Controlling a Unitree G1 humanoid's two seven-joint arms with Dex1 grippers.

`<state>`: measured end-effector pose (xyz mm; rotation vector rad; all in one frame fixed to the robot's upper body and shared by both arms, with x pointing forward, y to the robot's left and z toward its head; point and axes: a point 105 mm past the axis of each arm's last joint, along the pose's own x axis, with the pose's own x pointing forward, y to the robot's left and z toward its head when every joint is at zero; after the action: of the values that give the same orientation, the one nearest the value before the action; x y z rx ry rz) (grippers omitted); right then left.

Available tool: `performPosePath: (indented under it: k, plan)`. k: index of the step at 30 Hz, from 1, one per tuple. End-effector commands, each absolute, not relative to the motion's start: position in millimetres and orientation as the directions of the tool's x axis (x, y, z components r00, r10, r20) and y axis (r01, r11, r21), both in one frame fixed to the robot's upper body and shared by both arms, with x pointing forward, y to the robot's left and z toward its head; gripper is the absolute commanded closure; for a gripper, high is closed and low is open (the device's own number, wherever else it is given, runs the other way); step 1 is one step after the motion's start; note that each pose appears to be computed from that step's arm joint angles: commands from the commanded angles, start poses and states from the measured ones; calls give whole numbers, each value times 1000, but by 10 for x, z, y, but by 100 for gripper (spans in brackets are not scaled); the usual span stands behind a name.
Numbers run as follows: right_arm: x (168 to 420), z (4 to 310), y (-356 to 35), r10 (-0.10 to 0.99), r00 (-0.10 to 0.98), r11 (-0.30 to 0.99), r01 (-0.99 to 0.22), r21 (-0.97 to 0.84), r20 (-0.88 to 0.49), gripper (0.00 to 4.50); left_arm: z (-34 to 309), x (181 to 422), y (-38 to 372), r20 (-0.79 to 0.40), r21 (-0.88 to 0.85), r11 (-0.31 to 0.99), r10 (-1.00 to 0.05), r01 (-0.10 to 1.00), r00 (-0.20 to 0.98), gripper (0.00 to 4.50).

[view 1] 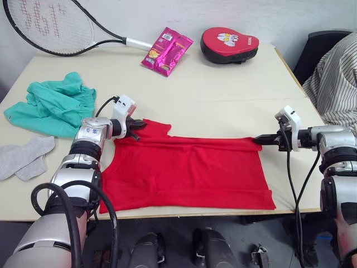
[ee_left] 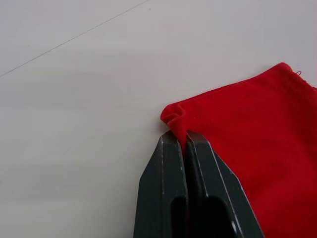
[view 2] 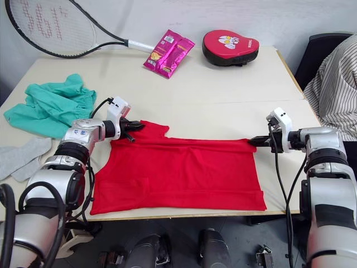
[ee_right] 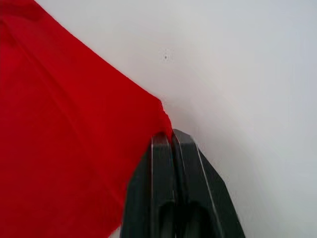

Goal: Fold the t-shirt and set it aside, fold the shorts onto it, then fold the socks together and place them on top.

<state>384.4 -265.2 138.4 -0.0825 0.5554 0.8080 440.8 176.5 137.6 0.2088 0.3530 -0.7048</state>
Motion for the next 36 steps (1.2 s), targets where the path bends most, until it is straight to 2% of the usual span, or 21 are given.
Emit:
performPosePath:
  k: [1, 7, 9, 16, 19, 22, 26, 29, 36]
  plan:
    - [3870, 1544, -2658, 685, 591, 672, -739, 56, -425, 447, 1429, 4384, 1782, -336, 92, 723, -625, 685, 705, 450]
    - [3824, 1678, -2614, 727, 607, 582, -793, -182, -321, 447, 1760, 4306, 1824, -131, 254, 659, -702, 708, 700, 450]
    - [3794, 1702, -2614, 731, 622, 564, -782, -264, -282, 447, 1859, 4216, 1846, -62, 265, 627, -747, 733, 661, 450]
    - [3664, 1702, -2564, 736, 652, 507, -709, -489, -181, 447, 2009, 3892, 1918, 39, 476, 524, -815, 706, 579, 450]
    - [3592, 1665, -2521, 737, 658, 473, -664, -579, -153, 447, 1997, 3760, 1981, 38, 549, 497, -818, 672, 574, 450]
    - [3574, 1660, -2531, 713, 692, 494, -606, -623, -107, 447, 1974, 3644, 2061, 20, 619, 464, -816, 634, 577, 450]
    - [3474, 1524, -2531, 710, 691, 443, -589, -676, -136, 447, 1902, 3478, 2120, -36, 695, 386, -824, 606, 565, 450]
    - [3431, 1501, -2575, 683, 721, 421, -521, -742, -118, 447, 1781, 3311, 2165, -74, 714, 343, -829, 610, 554, 450]
    - [3299, 1370, -2520, 688, 713, 295, -444, -846, -135, 447, 1566, 3046, 2180, -223, 785, 150, -837, 600, 500, 450]
